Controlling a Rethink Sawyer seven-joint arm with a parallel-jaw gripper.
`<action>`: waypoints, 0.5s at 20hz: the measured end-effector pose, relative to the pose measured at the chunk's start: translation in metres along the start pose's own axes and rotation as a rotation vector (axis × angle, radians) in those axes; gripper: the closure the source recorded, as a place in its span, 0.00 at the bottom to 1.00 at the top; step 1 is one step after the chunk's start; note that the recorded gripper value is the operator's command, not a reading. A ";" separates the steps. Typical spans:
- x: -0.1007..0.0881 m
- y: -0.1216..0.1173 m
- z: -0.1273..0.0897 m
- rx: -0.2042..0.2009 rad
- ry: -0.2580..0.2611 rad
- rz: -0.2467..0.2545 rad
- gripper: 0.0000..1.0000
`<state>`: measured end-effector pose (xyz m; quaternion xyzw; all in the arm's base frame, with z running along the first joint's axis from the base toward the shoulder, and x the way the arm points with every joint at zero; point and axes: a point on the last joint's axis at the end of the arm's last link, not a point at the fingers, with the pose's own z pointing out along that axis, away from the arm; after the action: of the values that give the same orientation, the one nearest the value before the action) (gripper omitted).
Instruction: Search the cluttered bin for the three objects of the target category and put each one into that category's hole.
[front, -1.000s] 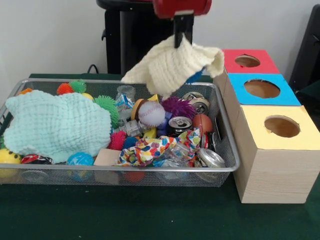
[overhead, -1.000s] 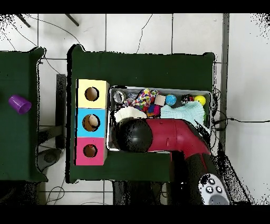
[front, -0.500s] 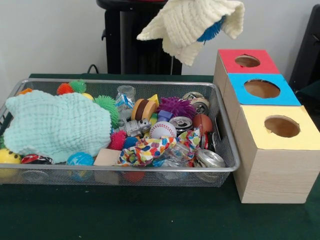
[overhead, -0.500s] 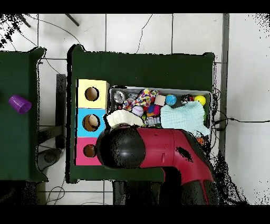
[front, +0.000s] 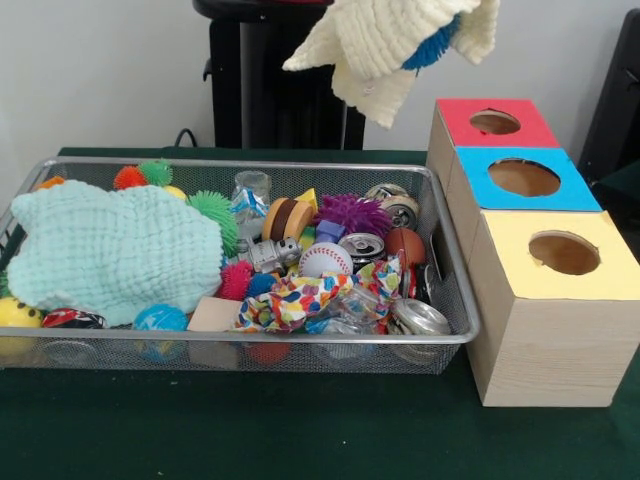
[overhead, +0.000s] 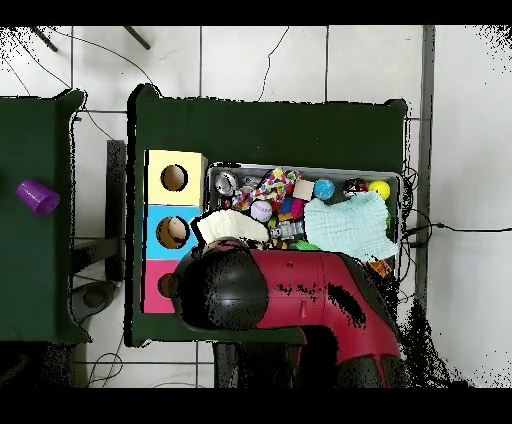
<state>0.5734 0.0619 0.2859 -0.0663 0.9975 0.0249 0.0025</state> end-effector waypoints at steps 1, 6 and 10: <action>0.000 0.001 0.000 0.000 0.000 -0.002 1.00; 0.004 0.016 -0.001 0.005 0.001 -0.027 1.00; 0.004 0.024 -0.001 0.005 0.002 -0.040 1.00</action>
<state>0.5662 0.0855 0.2880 -0.0864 0.9960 0.0223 0.0021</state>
